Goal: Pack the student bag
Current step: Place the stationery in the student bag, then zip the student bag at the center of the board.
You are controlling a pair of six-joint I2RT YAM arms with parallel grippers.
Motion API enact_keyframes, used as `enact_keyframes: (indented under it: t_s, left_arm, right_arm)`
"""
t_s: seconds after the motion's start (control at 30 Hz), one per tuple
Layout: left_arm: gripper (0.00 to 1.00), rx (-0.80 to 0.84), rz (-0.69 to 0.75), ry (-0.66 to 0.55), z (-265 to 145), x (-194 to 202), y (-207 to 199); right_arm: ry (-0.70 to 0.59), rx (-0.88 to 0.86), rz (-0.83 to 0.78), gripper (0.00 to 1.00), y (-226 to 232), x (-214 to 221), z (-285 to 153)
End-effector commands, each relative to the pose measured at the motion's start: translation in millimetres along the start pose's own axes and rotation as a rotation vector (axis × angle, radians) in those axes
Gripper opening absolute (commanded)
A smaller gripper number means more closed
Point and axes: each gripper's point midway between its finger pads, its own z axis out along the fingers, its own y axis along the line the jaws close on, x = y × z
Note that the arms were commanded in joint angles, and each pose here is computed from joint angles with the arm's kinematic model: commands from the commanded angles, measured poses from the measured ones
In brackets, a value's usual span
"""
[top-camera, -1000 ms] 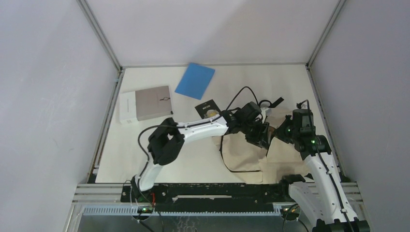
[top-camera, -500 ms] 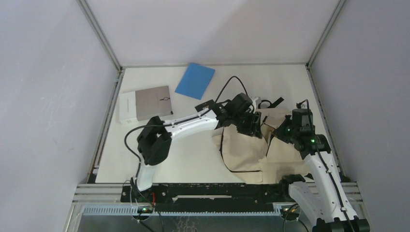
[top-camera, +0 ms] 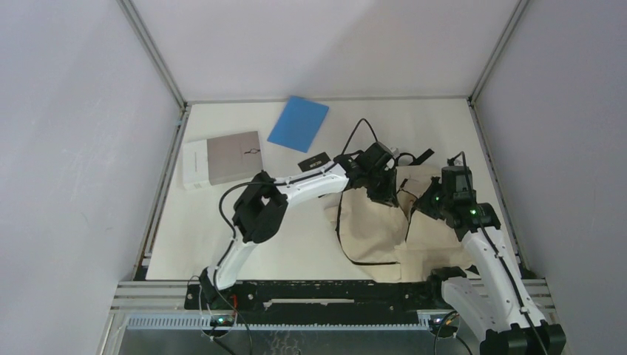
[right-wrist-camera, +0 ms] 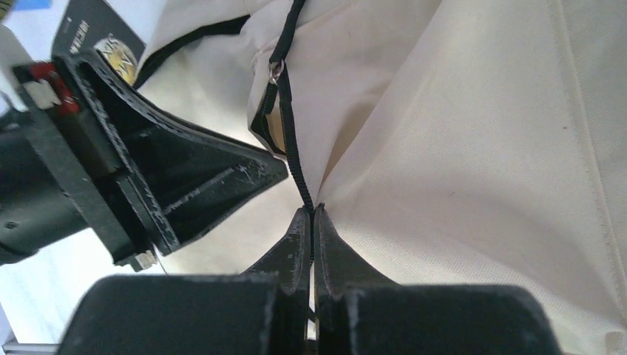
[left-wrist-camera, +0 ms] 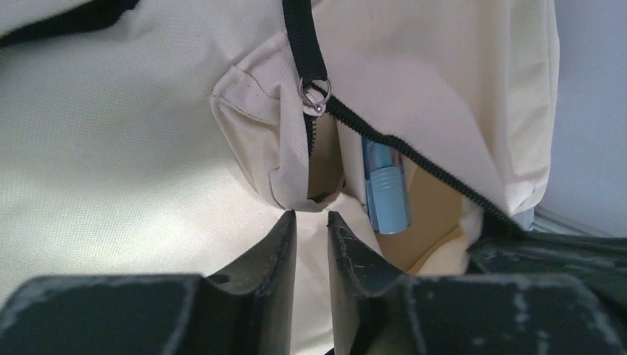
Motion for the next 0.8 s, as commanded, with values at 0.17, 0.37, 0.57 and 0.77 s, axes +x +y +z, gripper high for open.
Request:
enact_keyframes:
  t_s: [0.17, 0.37, 0.57, 0.77]
  left_arm:
    - [0.01, 0.074, -0.033, -0.063, -19, -45, -1]
    - [0.0, 0.083, -0.008, -0.072, -35, -52, 3]
    - [0.54, 0.059, 0.001, -0.087, -37, -48, -3]
    - [0.57, 0.059, -0.005, -0.051, -19, -36, -14]
  right_arm:
    - [0.023, -0.015, 0.008, 0.0, 2, 11, 26]
    - [0.027, -0.004, 0.006, 0.0, 1, 10, 30]
    - [0.03, 0.0, 0.007, 0.0, 1, 10, 33]
    - [0.038, 0.008, 0.006, 0.0, 0, 11, 35]
